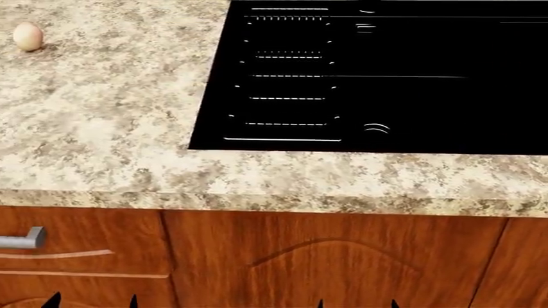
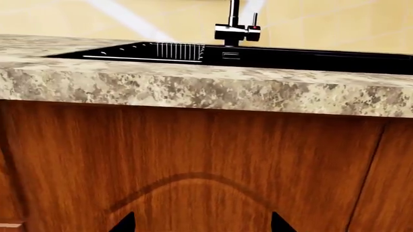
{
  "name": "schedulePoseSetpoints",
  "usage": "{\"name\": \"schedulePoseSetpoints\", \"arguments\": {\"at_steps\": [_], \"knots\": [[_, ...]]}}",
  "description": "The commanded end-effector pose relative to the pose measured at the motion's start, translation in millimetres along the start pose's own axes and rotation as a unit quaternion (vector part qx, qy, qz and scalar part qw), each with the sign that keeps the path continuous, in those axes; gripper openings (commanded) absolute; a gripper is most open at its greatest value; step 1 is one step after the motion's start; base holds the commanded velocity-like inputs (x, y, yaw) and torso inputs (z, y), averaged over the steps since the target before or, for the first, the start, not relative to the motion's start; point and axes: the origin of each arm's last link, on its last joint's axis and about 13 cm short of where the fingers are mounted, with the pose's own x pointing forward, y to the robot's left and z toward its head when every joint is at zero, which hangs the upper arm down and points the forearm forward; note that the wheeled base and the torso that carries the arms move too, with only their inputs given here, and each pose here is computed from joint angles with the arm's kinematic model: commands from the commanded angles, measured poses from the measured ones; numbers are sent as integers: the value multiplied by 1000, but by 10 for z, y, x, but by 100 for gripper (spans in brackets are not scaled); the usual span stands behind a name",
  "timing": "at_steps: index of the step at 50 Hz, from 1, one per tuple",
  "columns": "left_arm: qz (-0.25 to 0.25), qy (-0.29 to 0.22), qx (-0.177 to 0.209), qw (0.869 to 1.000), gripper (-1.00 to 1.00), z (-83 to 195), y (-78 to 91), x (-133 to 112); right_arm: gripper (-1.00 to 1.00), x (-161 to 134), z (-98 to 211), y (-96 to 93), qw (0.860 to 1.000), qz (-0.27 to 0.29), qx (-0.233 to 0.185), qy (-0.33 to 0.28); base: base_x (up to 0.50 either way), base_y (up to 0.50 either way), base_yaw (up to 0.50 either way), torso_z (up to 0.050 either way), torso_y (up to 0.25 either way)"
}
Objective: Place the apricot and the ginger on separate cutting boards.
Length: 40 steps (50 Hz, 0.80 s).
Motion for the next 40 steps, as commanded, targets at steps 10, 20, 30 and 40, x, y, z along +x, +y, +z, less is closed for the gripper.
{"name": "schedulePoseSetpoints", "arguments": {"at_steps": [10, 20, 30, 40], "knots": [[-2, -9, -6, 1000, 100, 2, 4, 0, 100, 1, 10, 5, 1000, 3, 1, 0, 0, 438, 0, 0, 0], [-2, -9, -5, 1000, 100, 3, 12, -10, 100, 5, 8, 3, 1000, 3, 1, 0, 0, 438, 0, 0, 0], [1, -9, -3, 1000, 100, 8, -18, 26, 100, 3, 7, 3, 1000, 4, 0, 0, 0, 438, 0, 0, 0], [0, -10, -4, 1000, 100, 7, 2, 2, 100, 12, 9, 5, 1000, 4, 0, 1, 0, 438, 0, 0, 0]]}}
